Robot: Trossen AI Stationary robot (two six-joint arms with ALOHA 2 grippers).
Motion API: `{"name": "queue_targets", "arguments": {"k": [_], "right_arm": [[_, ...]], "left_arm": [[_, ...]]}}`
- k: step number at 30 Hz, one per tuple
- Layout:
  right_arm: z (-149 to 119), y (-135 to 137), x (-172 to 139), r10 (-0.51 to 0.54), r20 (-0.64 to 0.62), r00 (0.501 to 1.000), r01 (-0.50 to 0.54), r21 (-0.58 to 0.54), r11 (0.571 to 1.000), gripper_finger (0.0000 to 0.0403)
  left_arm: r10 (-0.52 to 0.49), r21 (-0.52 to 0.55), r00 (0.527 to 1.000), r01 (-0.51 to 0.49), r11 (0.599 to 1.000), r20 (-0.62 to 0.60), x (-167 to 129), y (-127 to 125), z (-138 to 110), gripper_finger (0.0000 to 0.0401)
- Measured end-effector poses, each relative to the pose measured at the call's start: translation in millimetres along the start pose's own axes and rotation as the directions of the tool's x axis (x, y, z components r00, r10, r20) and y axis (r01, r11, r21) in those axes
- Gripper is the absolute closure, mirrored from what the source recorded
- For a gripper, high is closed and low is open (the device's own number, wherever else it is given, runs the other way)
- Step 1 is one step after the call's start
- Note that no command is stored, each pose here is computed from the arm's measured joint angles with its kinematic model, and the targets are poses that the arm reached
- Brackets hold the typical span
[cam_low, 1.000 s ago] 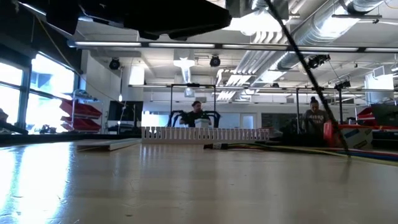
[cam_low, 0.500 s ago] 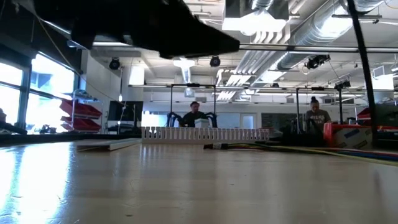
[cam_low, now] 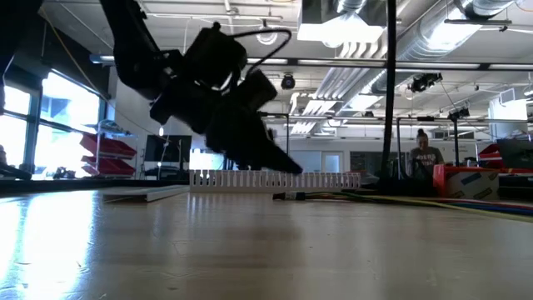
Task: Ziptie cables
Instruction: Wrap the cable wires with the black zip tie
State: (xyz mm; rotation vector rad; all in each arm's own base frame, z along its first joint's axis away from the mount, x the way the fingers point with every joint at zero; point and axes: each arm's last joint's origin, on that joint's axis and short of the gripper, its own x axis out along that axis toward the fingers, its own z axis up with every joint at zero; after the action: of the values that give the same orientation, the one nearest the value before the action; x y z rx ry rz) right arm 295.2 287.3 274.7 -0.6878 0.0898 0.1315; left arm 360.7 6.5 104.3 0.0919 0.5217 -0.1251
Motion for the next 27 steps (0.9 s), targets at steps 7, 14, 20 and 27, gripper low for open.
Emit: {"name": "queue_targets", "arguments": {"k": [7,14,20,27], "right_arm": [[-2.4,-3.6,5.1,0.05,0.03,0.998,-0.049,-0.01,0.999,0.0403],[-2.8,-1.8,4.3,0.068,0.027,0.997,-0.068,-0.007,0.998,0.0403],[-4.1,0.3,3.4,0.082,0.014,0.997,-0.082,0.008,0.997,0.0403],[-4.6,1.7,3.3,0.116,0.023,0.993,-0.116,0.01,0.993,0.0403]], "left_arm": [[0.246,0.008,0.966,-0.246,0.969,-0.082,16.4,9.8,-14.1,0.0274],[0.242,0.003,0.965,-0.243,0.97,-0.101,28.0,13.5,-4.7,0.0274],[0.19,0.091,0.98,-0.184,0.979,-0.063,31.8,5.0,22.0,0.0267],[0.263,0.09,0.944,-0.249,0.964,-0.201,33.4,36.5,23.0,0.0222]]}}
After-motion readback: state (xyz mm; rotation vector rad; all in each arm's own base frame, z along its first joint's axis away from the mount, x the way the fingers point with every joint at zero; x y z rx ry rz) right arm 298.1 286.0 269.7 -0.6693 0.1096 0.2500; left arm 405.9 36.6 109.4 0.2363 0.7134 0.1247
